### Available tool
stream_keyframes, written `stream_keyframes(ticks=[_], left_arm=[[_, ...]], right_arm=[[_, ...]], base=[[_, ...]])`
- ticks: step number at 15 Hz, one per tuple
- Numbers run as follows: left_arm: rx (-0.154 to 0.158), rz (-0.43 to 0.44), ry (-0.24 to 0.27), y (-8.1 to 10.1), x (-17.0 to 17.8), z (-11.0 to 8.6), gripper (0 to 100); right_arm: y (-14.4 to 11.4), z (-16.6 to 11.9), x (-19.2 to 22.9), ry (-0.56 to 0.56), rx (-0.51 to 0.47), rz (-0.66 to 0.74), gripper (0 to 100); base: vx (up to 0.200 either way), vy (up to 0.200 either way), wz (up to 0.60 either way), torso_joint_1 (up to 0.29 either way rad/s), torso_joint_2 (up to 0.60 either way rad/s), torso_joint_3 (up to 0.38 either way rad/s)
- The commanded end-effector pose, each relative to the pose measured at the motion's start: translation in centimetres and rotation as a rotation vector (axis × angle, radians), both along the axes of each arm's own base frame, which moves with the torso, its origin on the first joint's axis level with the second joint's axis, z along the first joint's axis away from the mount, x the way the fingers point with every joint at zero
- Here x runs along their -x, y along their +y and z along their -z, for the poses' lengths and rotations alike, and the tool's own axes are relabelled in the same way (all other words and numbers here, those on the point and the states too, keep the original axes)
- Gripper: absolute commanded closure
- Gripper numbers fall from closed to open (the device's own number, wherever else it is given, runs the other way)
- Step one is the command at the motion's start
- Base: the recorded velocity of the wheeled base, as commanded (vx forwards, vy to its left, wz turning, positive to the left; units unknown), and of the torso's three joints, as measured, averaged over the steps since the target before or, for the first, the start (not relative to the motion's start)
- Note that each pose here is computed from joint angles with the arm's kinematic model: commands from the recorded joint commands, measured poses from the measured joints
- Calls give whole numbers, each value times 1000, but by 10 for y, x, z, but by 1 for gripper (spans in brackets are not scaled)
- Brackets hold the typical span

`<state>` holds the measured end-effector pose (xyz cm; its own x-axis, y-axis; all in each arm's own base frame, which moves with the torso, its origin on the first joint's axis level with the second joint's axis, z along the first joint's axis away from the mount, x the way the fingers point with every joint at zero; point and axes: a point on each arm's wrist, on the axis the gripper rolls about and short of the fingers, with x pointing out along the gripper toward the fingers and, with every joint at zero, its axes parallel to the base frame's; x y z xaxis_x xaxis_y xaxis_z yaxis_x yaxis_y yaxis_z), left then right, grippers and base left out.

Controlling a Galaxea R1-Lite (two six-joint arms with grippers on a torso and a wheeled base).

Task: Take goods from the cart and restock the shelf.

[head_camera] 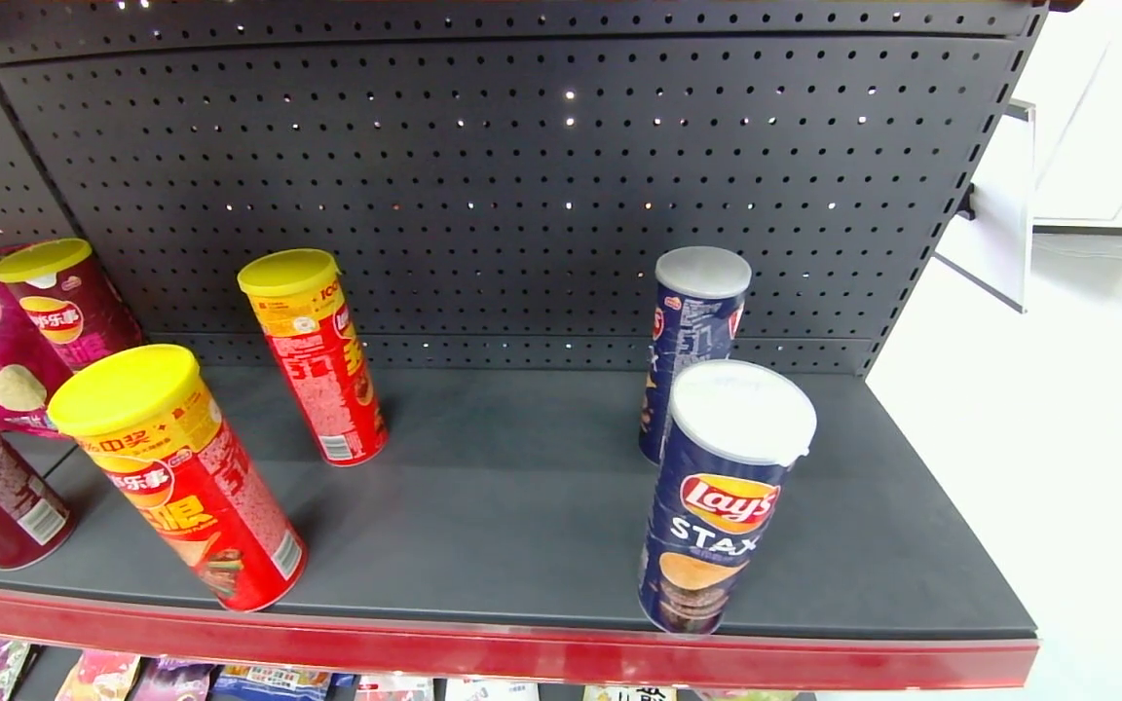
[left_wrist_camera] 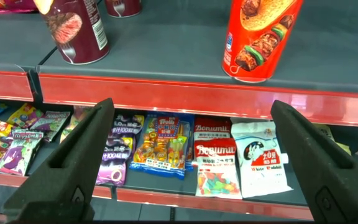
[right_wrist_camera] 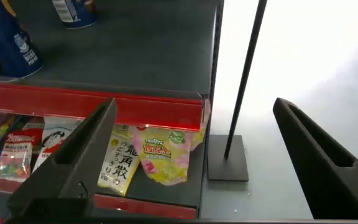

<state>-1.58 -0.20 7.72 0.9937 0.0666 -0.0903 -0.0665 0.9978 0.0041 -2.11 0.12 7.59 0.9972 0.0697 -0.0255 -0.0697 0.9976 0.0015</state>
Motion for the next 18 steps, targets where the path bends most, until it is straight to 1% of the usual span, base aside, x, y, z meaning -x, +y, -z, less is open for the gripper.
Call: stream_keyframes(ticks=[1,3,6,7,13,18], left_arm=[[0,0,2,0,0,0,0],[0,0,2,0,0,0,0],[-4,6,2,0,0,0,0],[1,6,2,0,0,0,0],[-2,4,2,0,0,0,0],[-4,6,2,0,0,0,0]], right_arm=[[-1,0,2,-26,9,41,0],[-1,1,2,-22,-9,50,0],[-1,0,2,-24,-6,51,0],[-1,0,2,-22,-6,51,0],[-1,0,2,-22,-7,53,0],[-1,0,2,-22,-7,51,0]], base=[[0,0,0,0,0,0],[0,0,0,0,0,0],[0,0,0,0,0,0],[0,0,0,0,0,0],[0,0,0,0,0,0],[-200,0,0,5,2,3]])
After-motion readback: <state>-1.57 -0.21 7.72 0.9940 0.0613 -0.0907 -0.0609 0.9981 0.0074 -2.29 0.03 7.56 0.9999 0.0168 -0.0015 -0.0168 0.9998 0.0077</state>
